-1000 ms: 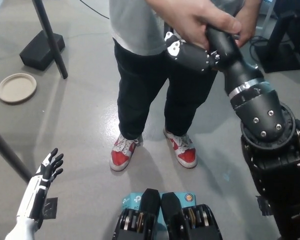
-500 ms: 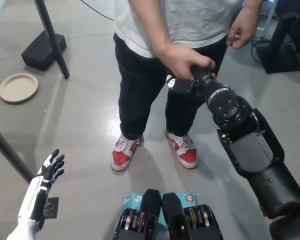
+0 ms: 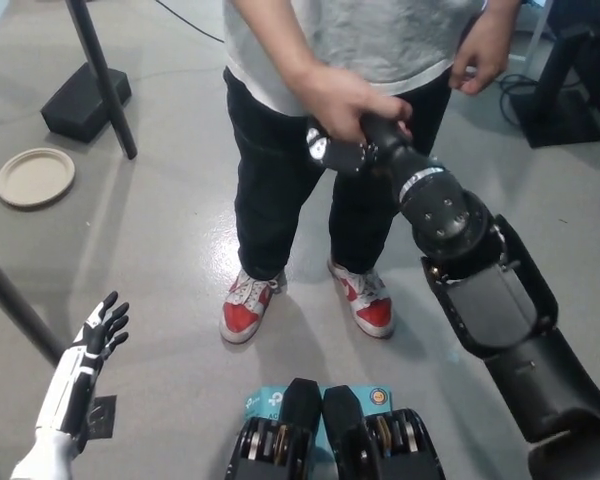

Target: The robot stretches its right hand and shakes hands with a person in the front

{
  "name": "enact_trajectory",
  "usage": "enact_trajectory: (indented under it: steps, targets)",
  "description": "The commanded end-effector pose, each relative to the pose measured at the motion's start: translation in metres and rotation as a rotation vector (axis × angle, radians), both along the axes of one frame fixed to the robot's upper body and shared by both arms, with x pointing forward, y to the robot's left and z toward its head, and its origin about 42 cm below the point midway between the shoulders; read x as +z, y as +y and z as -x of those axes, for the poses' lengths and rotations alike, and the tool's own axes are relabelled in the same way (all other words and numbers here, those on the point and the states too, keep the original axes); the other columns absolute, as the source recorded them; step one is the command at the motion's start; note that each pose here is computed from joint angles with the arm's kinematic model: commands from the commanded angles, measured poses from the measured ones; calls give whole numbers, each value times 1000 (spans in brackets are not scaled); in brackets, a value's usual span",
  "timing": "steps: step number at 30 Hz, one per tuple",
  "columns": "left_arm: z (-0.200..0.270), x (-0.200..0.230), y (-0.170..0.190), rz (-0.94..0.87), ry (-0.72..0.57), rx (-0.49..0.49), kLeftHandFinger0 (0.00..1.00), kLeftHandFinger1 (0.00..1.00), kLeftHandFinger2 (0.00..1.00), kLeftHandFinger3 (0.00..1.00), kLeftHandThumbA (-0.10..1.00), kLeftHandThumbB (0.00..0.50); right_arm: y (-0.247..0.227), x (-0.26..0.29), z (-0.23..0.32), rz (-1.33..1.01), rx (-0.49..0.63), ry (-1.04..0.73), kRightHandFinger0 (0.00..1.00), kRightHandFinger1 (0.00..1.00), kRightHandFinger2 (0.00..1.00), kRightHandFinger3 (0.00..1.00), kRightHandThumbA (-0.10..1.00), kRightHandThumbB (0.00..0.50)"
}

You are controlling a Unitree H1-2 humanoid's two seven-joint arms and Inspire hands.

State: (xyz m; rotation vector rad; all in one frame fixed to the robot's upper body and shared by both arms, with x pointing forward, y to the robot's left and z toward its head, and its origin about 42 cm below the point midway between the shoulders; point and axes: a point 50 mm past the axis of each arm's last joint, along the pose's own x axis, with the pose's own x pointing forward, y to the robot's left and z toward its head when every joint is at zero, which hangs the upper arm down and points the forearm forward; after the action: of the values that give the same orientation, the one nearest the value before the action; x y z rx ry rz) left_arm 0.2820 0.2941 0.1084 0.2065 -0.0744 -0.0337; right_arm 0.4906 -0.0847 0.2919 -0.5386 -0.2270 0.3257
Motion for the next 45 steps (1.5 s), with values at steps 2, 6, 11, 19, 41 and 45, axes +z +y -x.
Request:
enact_trajectory:
  steps: [2,6,11,19,41,45]
  targets:
    - [-6,22,4,-34,-82,-27,1000,1000,1000,1000,1000,151,-30,126,135,-108,148,-461,1000,1000,1000,1000,248,0]
    - [-7,21,3,-34,-78,-24,1000,1000,1000,1000,1000,168,-45,157,203,-174,175,-726,1000,1000,1000,1000,251,4]
    - [-9,22,3,-34,-87,-29,1000,1000,1000,1000,1000,156,-51,168,234,-188,173,-855,1000,1000,1000,1000,159,11]
    - [-6,20,2,-40,-77,-30,1000,1000,1000,1000,1000,158,-44,140,157,-143,117,-554,1000,1000,1000,1000,-62,21]
    - [-7,22,2,-51,-75,-37,1000,1000,1000,1000,1000,175,-21,-15,-37,62,-95,146,1000,1000,1000,1000,142,32]
    - [-8,22,2,-47,-79,-41,1000,1000,1000,1000,1000,159,-19,-16,-36,59,-80,124,1000,1000,1000,1000,143,26]
